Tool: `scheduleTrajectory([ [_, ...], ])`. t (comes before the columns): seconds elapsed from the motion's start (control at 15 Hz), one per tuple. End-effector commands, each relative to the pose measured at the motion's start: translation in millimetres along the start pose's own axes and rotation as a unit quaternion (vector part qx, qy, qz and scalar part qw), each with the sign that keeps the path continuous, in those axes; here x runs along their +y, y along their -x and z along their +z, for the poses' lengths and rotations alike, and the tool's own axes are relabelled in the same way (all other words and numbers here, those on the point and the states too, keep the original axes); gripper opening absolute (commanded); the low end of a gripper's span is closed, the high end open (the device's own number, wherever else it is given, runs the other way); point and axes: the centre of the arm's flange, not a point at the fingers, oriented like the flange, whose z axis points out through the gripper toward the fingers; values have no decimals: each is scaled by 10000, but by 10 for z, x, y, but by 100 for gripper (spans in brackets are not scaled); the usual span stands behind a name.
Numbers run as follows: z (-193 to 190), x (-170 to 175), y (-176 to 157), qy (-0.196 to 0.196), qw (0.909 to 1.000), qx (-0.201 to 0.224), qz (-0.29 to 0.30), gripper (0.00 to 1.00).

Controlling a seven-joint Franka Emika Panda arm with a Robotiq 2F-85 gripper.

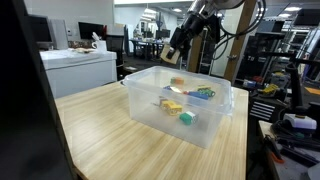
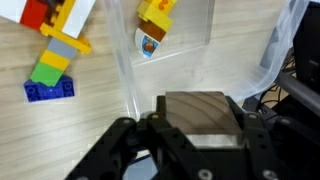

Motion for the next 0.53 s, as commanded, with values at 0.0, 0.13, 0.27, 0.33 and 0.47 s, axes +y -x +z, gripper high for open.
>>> scheduleTrajectory([
  [0.0,-17,-16,306,14,9994,-257,-210,82],
  [0.13,0,19,315,71,9994,-296,-187,96],
  [0.27,-39,61,216,97,9997,-209,-116,100],
  [0.33,-74,89,155,87,9999,-137,-36,100],
  [0.47,-186,202,-35,127,9997,100,170,100],
])
